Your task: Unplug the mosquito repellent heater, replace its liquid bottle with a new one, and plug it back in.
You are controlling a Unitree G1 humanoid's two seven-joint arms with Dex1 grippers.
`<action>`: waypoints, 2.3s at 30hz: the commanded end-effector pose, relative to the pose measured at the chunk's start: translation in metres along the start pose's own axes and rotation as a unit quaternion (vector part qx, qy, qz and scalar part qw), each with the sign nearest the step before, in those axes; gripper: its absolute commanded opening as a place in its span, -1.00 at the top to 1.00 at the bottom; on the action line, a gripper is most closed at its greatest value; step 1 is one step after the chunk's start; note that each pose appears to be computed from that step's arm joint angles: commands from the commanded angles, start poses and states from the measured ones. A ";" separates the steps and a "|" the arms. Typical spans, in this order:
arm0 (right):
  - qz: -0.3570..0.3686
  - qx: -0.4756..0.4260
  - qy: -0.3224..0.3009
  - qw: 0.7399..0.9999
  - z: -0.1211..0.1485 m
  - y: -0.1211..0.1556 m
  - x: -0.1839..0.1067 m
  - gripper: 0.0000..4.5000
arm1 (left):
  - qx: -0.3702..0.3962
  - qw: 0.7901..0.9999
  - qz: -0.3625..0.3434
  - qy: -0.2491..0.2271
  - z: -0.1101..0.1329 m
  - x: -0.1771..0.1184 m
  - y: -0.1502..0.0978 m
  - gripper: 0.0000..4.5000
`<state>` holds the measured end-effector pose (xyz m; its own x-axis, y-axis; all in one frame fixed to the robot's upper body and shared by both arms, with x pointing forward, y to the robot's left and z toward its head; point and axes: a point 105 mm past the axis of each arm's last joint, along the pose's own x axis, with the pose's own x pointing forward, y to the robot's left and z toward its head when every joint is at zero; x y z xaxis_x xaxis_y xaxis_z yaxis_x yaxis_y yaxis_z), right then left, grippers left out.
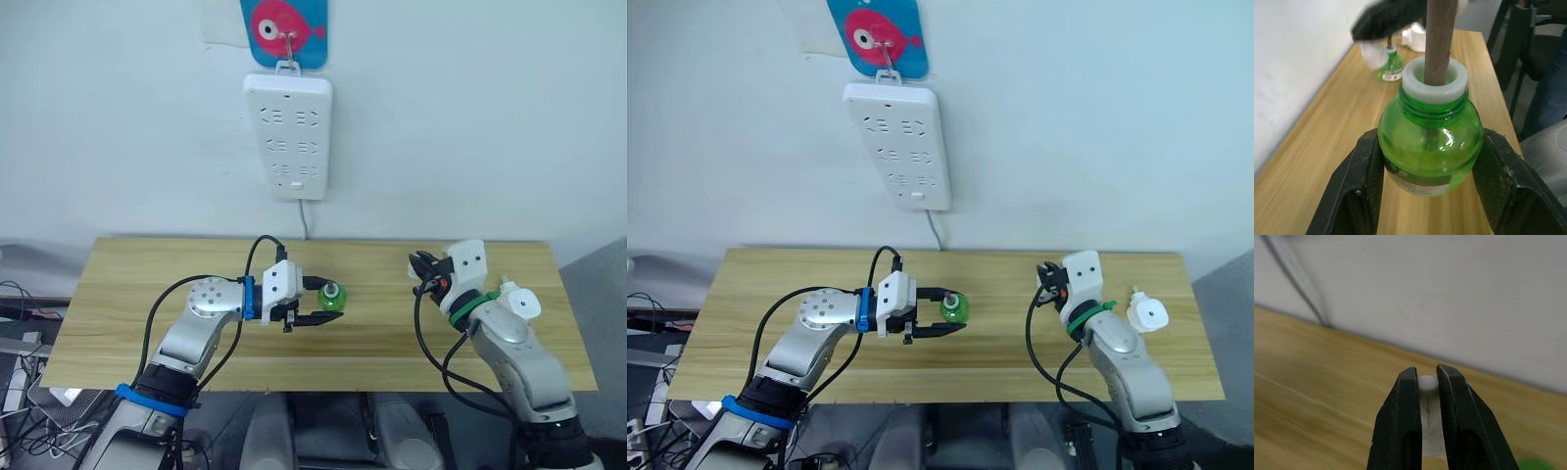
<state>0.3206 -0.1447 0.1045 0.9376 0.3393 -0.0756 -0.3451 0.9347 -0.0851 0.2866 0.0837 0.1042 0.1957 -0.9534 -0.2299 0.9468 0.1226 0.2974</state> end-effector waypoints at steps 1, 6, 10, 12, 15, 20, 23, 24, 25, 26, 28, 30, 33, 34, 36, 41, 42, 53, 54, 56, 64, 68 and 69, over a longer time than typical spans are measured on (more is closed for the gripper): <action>-0.022 0.002 -0.023 0.999 -0.006 -0.002 0.009 0.92 | 0.009 1.000 0.006 -0.009 0.008 -0.004 -0.001 0.02; -0.035 0.004 -0.022 0.999 -0.021 -0.006 0.022 0.92 | 0.008 1.000 0.005 -0.009 0.011 -0.004 -0.001 0.02; -0.059 0.017 -0.023 0.998 -0.032 -0.015 0.028 0.92 | 0.007 1.000 0.004 -0.008 0.012 -0.004 -0.001 0.02; -0.058 0.020 -0.025 0.998 -0.034 -0.015 0.030 0.92 | 0.007 1.000 0.004 -0.008 0.013 -0.004 -0.001 0.02; -0.052 0.028 -0.023 0.998 -0.040 -0.011 0.034 0.92 | 0.006 1.000 0.003 -0.009 0.013 -0.004 -0.002 0.02; -0.044 0.033 -0.025 0.998 -0.044 -0.007 0.037 0.59 | 0.003 1.000 0.001 -0.009 0.015 -0.003 -0.003 0.02; -0.038 0.033 -0.030 0.998 -0.042 -0.007 0.034 0.16 | 0.003 1.000 -0.001 -0.009 0.015 -0.004 -0.005 0.02; -0.036 0.029 -0.033 0.998 -0.040 -0.007 0.032 0.03 | 0.002 1.000 -0.001 -0.009 0.015 -0.004 -0.005 0.02; -0.034 0.024 -0.037 0.998 -0.038 -0.008 0.030 -0.15 | 0.002 1.000 -0.001 -0.009 0.015 -0.004 -0.005 0.02; -0.033 0.020 -0.039 0.998 -0.036 -0.009 0.028 -0.31 | 0.002 1.000 -0.001 -0.008 0.015 -0.004 -0.005 0.02; -0.015 -0.003 -0.056 0.998 -0.022 -0.007 0.021 -0.64 | 0.001 1.000 0.000 -0.007 0.014 -0.005 -0.004 0.02; 0.024 -0.021 -0.075 0.997 -0.003 0.000 0.009 -0.95 | 0.000 1.000 0.002 -0.006 0.013 -0.005 -0.003 0.02; 0.100 -0.028 -0.082 0.991 0.019 0.017 -0.011 -0.95 | 0.000 1.000 0.003 -0.004 0.012 -0.006 -0.002 0.02; 0.147 -0.019 -0.080 0.986 0.027 0.028 -0.020 -0.95 | 0.000 1.000 0.004 -0.003 0.011 -0.007 -0.001 0.02; 0.225 -0.004 -0.071 0.972 0.040 0.046 -0.036 -0.87 | 0.000 1.000 0.003 -0.002 0.010 -0.008 0.000 0.02; 0.387 -0.023 -0.023 0.922 0.053 0.081 -0.066 -0.38 | 0.007 1.000 -0.003 -0.005 0.010 -0.006 0.005 0.02; 0.402 -0.030 -0.022 0.915 0.054 0.085 -0.068 -0.38 | 0.010 1.000 -0.005 -0.006 0.011 -0.005 0.005 0.02; 0.427 -0.025 -0.043 0.903 0.060 0.111 -0.039 -0.38 | 0.039 0.999 -0.027 -0.016 0.018 0.001 0.005 0.02; 0.428 -0.026 -0.045 0.902 0.060 0.114 -0.036 -0.38 | 0.039 0.999 -0.027 -0.020 0.019 0.002 0.004 0.02; 0.429 -0.030 -0.048 0.902 0.059 0.117 -0.033 -0.38 | 0.039 0.999 -0.027 -0.024 0.022 0.003 0.004 0.02; 0.427 -0.040 -0.059 0.901 0.058 0.122 -0.025 -0.38 | 0.039 0.998 -0.028 -0.032 0.025 0.006 0.003 0.02; 0.419 -0.075 -0.064 0.902 0.054 0.122 -0.019 0.05 | 0.040 0.998 -0.028 -0.035 0.026 0.008 0.004 0.02; 0.417 -0.078 -0.065 0.903 0.053 0.121 -0.018 0.22 | 0.040 0.998 -0.027 -0.035 0.026 0.008 0.004 0.02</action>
<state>0.2661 -0.0341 0.1446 0.3507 0.9333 -0.0776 -0.9288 0.3360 -0.1562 0.2885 0.0755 0.1168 0.1420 -0.9662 -0.2152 0.9444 0.0671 0.3219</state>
